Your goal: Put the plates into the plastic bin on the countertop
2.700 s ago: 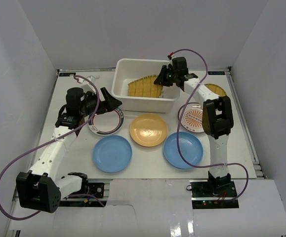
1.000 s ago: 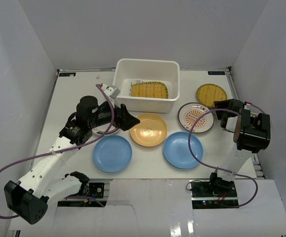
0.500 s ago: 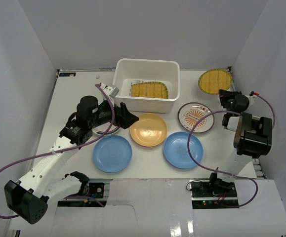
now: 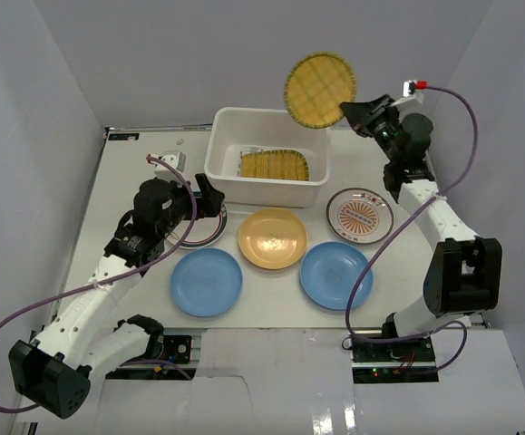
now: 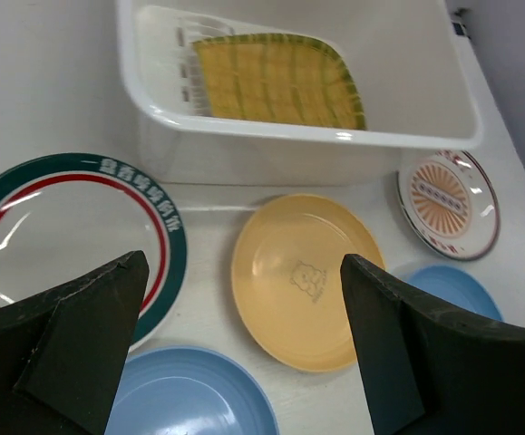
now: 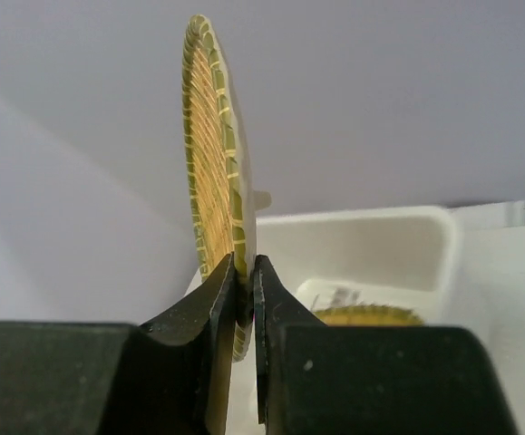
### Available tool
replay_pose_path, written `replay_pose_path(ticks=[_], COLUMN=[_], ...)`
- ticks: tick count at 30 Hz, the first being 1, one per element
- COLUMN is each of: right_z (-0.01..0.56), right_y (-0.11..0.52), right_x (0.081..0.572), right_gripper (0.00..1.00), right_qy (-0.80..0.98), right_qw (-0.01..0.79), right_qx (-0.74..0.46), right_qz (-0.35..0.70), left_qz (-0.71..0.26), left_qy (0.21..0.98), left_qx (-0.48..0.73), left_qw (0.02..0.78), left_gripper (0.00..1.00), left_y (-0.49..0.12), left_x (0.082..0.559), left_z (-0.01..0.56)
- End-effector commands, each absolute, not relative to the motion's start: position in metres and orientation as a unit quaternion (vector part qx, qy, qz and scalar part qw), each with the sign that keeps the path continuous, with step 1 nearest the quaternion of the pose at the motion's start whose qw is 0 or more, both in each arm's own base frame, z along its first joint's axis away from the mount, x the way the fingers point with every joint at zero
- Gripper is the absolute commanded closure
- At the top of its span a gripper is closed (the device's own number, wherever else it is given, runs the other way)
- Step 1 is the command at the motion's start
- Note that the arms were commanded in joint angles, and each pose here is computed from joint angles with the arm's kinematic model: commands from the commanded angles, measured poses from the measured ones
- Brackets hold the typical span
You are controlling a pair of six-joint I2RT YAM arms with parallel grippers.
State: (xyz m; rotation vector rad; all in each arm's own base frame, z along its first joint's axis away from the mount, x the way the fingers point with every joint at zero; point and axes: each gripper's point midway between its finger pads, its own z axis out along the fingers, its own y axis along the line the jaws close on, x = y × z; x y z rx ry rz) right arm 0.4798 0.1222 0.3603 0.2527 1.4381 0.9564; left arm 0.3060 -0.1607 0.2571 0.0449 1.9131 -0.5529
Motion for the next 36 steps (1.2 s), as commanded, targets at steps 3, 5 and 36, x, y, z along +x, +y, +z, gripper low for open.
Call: replay_pose_path(ticks=[3,5,36], right_z=[0.337,0.307,0.247], right_y=[0.224,0.244,0.238], right_x=[0.474,0.480,0.476], right_gripper=[0.92,0.92,0.02], right_qy=[0.704,0.735,0.820], right_qw=[0.553,0.517,0.504], right_qx=[-0.004,-0.010,-0.008], right_qz=[0.445,0.437,0.272], left_qz=[-0.149,-0.131,-0.149], left_qy=[0.792,0.796,0.865], left_qx=[-0.099,-0.120,-0.360], left_qw=[0.583,0.579,0.317], left_gripper=[0.02,0.02,0.09], left_y=[-0.099,-0.087,0.002], left_x=[0.319,0.323,0.348], left_z=[0.260,0.254,0.069])
